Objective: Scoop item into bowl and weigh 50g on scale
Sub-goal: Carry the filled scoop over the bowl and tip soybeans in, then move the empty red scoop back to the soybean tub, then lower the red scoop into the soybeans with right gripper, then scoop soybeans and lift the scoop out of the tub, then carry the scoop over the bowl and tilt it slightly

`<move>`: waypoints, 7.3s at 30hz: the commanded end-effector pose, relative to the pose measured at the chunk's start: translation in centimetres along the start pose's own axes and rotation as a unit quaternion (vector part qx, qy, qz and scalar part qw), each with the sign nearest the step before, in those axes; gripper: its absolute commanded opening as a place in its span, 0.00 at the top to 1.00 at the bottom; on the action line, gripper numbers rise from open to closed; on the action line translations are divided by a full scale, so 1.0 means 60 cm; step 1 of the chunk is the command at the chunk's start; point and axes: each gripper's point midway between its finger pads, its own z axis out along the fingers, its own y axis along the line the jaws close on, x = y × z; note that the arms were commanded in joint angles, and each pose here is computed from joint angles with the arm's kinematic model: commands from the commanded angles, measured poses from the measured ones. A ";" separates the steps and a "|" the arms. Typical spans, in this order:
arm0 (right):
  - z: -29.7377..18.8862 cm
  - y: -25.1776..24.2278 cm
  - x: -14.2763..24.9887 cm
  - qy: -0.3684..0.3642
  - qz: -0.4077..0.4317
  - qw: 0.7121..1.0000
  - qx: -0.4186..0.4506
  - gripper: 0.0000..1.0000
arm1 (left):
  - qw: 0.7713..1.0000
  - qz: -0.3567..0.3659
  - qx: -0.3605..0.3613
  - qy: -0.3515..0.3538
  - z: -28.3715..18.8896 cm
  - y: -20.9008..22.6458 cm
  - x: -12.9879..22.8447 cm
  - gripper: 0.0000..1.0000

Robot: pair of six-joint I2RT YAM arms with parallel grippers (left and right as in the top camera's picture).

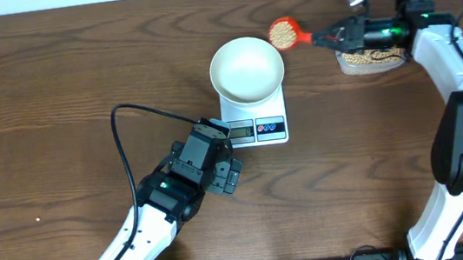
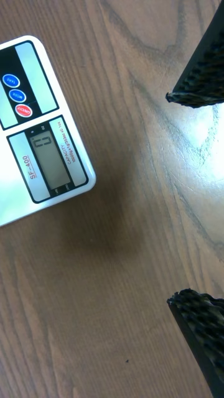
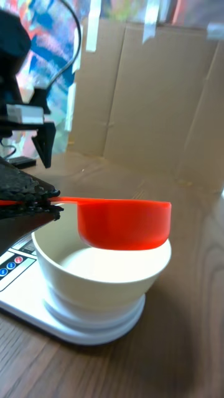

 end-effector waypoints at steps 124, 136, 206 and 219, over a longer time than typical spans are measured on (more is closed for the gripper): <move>-0.216 -0.237 0.023 0.052 -0.071 0.801 0.592 0.99 | 1.000 0.009 -0.001 0.005 0.004 -0.001 0.004 0.04; -0.157 -0.216 0.037 0.047 -0.048 0.884 0.462 0.99 | 1.000 0.009 -0.001 0.005 0.004 -0.001 0.004 0.04; 0.056 0.031 0.028 0.035 -0.085 0.990 0.106 0.99 | 1.000 0.009 -0.001 0.005 0.004 -0.001 0.004 0.04; 0.092 0.050 0.060 0.069 -0.167 0.959 0.217 0.99 | 1.000 0.009 -0.001 0.005 0.004 -0.001 0.004 0.04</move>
